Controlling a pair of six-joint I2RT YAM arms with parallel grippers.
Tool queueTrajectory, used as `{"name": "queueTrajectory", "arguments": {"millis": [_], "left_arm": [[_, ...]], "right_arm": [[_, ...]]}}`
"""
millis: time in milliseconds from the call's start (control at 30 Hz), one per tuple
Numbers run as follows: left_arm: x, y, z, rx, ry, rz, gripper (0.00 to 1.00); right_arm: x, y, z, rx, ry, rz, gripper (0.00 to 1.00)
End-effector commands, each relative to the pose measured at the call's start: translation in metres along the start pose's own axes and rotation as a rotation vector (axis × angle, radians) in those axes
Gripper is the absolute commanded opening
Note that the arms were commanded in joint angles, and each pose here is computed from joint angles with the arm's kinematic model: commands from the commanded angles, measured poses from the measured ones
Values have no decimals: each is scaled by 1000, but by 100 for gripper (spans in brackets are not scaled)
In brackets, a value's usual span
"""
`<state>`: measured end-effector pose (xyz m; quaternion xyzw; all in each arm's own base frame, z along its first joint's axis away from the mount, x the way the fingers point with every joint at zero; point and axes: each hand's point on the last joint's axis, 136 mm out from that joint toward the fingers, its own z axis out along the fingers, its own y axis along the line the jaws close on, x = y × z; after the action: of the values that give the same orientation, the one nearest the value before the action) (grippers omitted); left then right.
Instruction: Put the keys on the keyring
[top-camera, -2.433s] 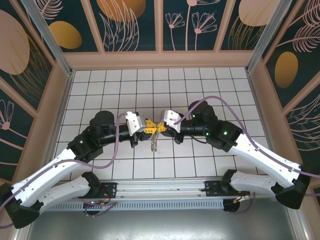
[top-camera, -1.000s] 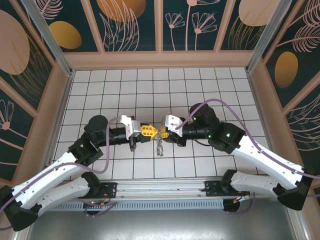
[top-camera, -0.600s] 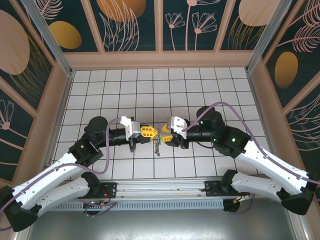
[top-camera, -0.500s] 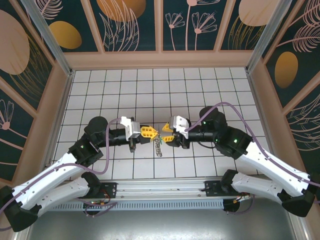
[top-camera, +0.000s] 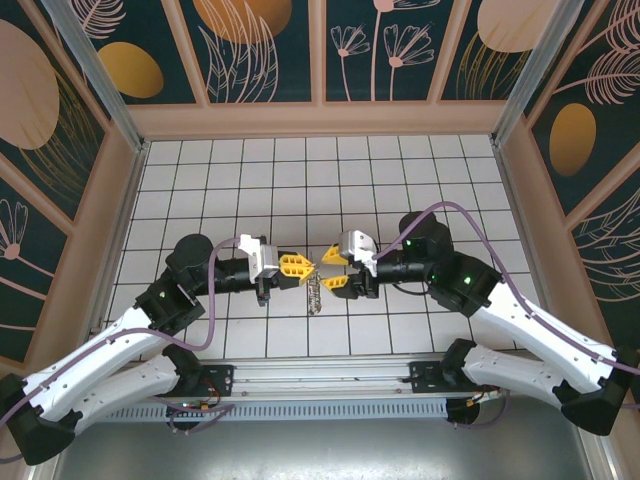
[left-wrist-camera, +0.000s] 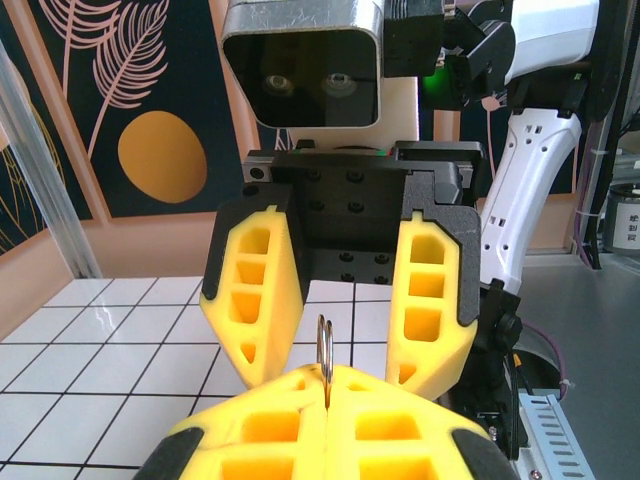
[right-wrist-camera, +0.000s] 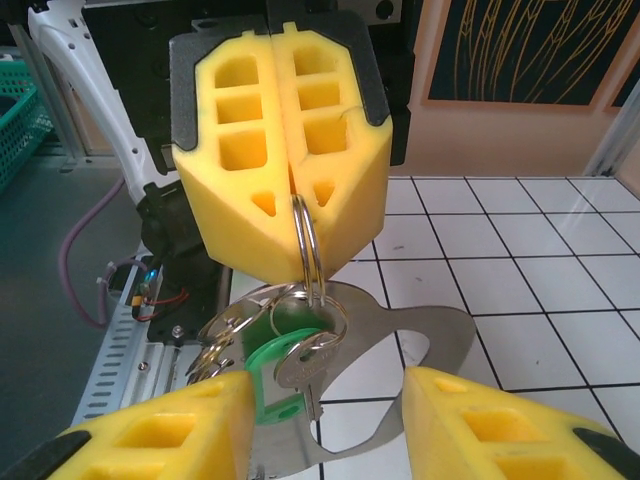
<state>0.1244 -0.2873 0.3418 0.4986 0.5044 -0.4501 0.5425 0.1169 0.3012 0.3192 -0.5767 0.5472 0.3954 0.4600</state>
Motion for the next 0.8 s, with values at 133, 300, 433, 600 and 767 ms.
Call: {"name": "queueTrajectory", "arguments": {"millis": [133,300,433,600,767], "left_arm": [[-14,-7,-3,26,-53,29,0],[-15,-7,-3,28,-53,28,0],[-15,-7,-3,26,-53,30,0],[-16,-7,-2,27,-52,31,0],[-17,-6,-2,22,-52,33,0]], "right_arm": [[2,-3,7,-23,-12,15,43],[3,-6,10,-14,-14,8,34],[2,-8,10,-5,-19,-1,22],[-1,-9,9,1,-31,-10,16],[-2,-7,9,-5,-45,-11,24]]}}
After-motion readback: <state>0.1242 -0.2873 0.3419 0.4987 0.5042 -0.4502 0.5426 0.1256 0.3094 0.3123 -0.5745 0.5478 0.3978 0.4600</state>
